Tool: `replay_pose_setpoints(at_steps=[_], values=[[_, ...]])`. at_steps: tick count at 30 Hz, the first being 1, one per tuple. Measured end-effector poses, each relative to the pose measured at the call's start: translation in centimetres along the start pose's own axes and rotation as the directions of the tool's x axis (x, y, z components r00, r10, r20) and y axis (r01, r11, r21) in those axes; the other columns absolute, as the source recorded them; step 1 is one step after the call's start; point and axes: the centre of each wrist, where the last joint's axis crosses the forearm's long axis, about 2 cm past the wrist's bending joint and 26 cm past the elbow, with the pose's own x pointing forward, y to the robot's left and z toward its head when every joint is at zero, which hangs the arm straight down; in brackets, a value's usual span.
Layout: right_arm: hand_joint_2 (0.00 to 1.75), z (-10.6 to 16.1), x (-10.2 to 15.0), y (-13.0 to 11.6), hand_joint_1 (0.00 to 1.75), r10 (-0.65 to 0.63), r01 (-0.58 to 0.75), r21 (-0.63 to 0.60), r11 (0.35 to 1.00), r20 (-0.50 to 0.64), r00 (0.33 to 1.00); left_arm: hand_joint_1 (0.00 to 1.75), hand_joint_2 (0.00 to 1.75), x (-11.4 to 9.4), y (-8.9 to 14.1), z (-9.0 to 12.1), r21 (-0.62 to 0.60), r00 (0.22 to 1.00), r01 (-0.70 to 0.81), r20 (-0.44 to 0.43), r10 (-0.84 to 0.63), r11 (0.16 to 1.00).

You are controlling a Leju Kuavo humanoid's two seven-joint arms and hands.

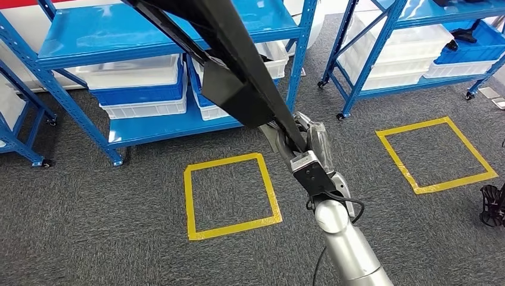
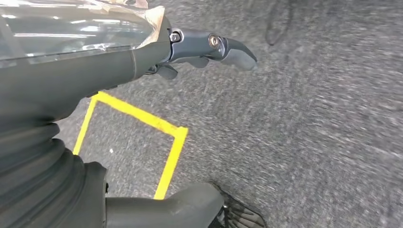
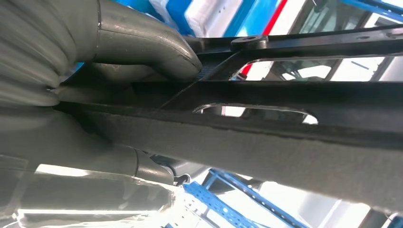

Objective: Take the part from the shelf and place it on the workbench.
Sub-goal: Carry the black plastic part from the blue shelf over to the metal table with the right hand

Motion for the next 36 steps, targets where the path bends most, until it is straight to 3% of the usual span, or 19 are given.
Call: replay_pose_setpoints(at_steps=[13, 36], values=[[1.75, -0.4, -0.5, 0.6, 1.75, -0.117, 0.118, 0.012, 0.993, -0.03, 0.993, 0.0, 1.75, -0.8, 0.1, 0.2, 0.023, 0.998, -0.041, -0.049, 0.042, 0.999], [1.75, 1.2, -0.8, -0.2, 1.75, -0.09, 0.089, -0.017, 0.996, -0.07, 0.994, 0.0, 1.75, -1.1, 0.2, 0.2, 0.003, 1.0, -0.015, -0.016, 0.015, 1.0]])
